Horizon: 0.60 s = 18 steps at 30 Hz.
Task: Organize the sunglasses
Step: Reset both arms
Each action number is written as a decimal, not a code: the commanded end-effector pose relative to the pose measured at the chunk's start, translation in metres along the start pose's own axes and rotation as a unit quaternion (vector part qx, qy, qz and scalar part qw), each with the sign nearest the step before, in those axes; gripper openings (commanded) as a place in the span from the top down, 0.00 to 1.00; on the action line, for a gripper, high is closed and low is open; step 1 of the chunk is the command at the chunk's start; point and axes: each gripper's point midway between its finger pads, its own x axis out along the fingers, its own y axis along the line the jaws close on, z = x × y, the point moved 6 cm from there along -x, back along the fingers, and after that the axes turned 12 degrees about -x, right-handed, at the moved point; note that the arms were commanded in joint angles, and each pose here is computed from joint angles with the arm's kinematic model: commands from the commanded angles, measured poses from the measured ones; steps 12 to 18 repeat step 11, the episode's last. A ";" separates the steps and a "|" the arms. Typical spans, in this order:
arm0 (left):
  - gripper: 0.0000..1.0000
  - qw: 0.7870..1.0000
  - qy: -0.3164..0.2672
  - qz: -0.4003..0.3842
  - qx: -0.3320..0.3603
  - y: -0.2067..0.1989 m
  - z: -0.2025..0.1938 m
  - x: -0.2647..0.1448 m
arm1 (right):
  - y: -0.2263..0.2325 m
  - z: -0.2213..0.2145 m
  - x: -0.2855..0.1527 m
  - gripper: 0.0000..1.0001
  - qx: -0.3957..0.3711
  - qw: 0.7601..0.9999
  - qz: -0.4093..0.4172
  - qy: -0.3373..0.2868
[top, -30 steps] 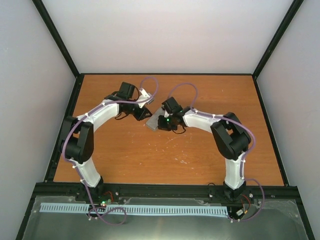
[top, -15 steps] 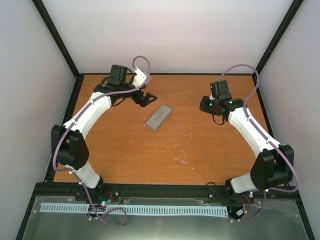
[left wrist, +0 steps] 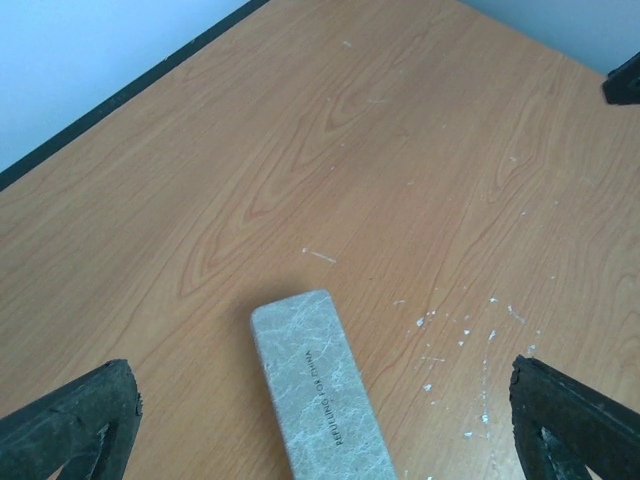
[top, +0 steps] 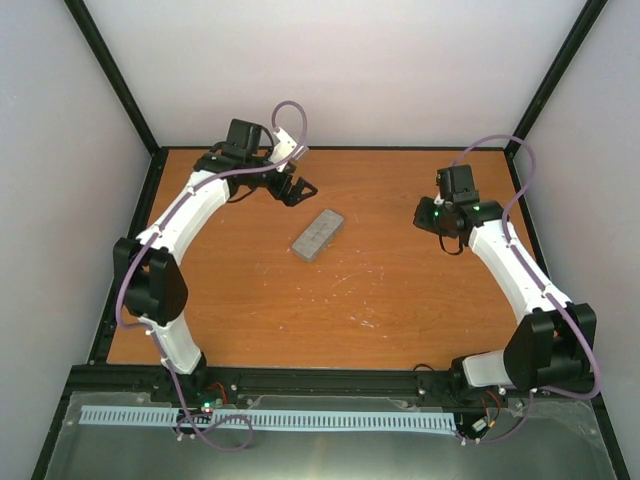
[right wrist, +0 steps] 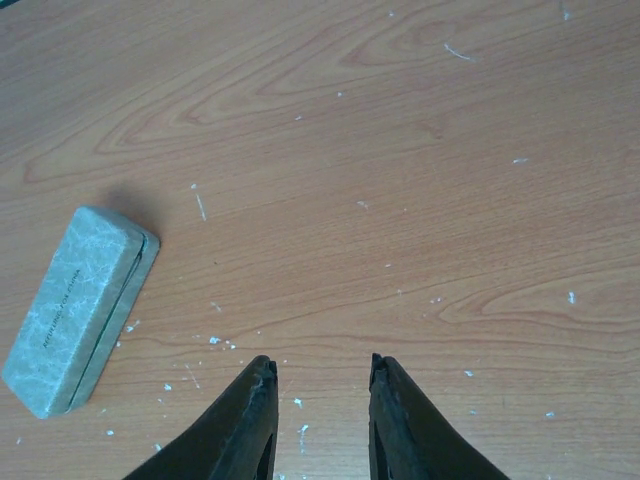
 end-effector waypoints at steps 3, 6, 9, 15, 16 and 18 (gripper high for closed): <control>0.00 0.999 0.015 0.031 0.004 0.011 0.002 0.002 | 0.002 -0.004 -0.006 0.75 -0.010 1.000 0.024 0.000; 0.00 0.999 0.018 0.034 0.004 0.012 0.002 0.004 | 0.003 -0.006 -0.004 0.75 -0.011 0.999 0.034 0.009; 0.00 0.999 0.015 0.044 0.004 0.014 0.004 0.005 | 0.004 -0.008 0.002 0.75 -0.016 0.999 0.040 0.021; 0.00 0.999 0.012 0.052 0.000 0.017 0.004 0.005 | 0.005 -0.009 0.007 0.73 -0.024 0.998 0.046 0.030; 0.00 0.999 0.012 0.052 0.000 0.017 0.004 0.005 | 0.005 -0.009 0.007 0.73 -0.024 0.998 0.046 0.030; 0.00 0.999 0.012 0.052 0.000 0.017 0.004 0.005 | 0.005 -0.009 0.007 0.73 -0.024 0.998 0.046 0.030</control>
